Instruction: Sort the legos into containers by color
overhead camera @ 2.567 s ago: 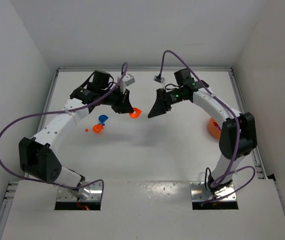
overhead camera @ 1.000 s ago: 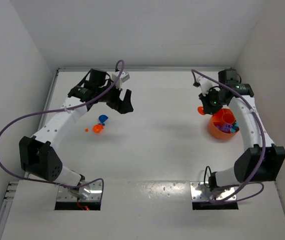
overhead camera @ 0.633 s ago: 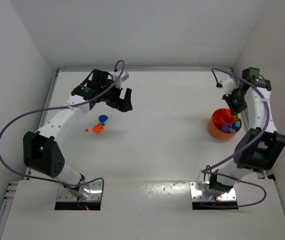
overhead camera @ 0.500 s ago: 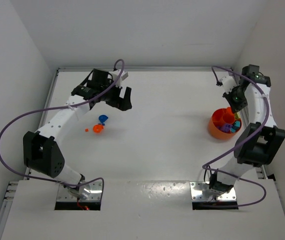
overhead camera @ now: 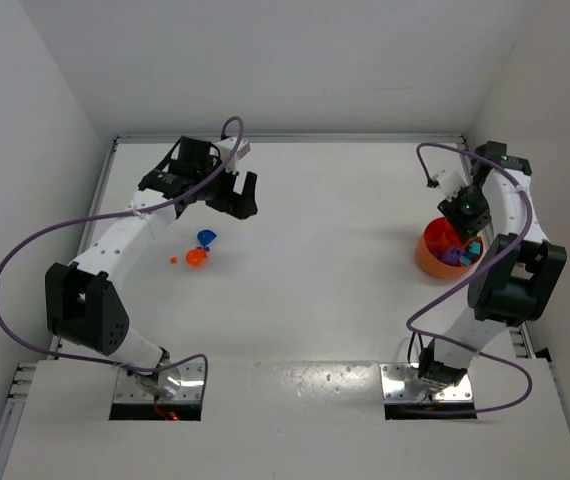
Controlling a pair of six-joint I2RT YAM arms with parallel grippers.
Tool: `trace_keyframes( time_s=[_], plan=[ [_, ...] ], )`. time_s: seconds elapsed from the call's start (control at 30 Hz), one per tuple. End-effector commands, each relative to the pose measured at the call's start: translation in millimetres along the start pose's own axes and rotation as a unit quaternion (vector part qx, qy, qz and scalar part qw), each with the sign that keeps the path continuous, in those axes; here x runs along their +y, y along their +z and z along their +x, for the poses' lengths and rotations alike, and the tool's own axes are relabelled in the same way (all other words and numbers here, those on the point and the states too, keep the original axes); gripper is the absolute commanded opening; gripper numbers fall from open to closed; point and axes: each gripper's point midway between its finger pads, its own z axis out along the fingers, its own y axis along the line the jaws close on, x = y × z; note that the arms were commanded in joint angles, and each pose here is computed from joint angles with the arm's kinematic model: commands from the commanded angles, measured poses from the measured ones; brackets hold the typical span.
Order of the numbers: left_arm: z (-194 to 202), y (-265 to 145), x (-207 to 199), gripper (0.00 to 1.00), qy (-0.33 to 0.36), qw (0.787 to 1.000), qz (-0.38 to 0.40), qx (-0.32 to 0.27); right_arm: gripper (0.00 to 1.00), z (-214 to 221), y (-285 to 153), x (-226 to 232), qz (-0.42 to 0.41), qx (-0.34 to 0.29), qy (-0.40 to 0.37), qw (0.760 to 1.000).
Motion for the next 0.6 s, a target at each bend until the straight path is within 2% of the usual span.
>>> trace_keyframes(
  time_s=[0.0,0.07,0.2,0.27,0.3,0.33,0.4,0.43,0.5,0.57],
  plan=[
    [-1,-2,12,1.00,0.004,1.000,-0.013,-0.008,0.39,-1,-4,-6,0.020,-0.002,-0.006,1.000],
    [8,-3,17,1.00,0.005,1.000,-0.016,0.006,0.51,-2,0,-5,0.013,-0.002,-0.006,1.000],
    [31,-8,32,1.00,0.007,0.999,-0.026,0.042,0.54,-22,-17,-13,0.018,-0.042,0.009,0.999],
    [49,-16,47,0.94,0.006,0.998,-0.032,0.052,0.54,-35,-31,-14,0.013,-0.072,0.024,0.997],
    [60,-23,54,0.91,0.021,0.997,-0.035,0.066,0.54,-50,-48,-13,0.003,-0.107,0.029,0.994],
    [71,-28,68,0.86,0.012,0.996,-0.043,0.076,0.54,-56,-57,-10,-0.006,-0.124,0.043,0.991],
    [104,-36,78,0.78,0.024,0.992,-0.032,0.121,0.54,-76,-77,5,-0.042,-0.169,0.046,0.984],
    [118,-42,92,0.71,0.010,0.991,-0.037,0.131,0.54,-83,-82,14,-0.060,-0.183,0.050,0.980],
    [157,-41,104,0.66,-0.013,0.983,-0.021,0.180,0.54,-99,-91,30,-0.107,-0.225,0.058,0.967],
    [176,-45,123,0.59,-0.031,0.979,-0.011,0.200,0.54,-108,-92,50,-0.156,-0.242,0.072,0.955]
  ],
)
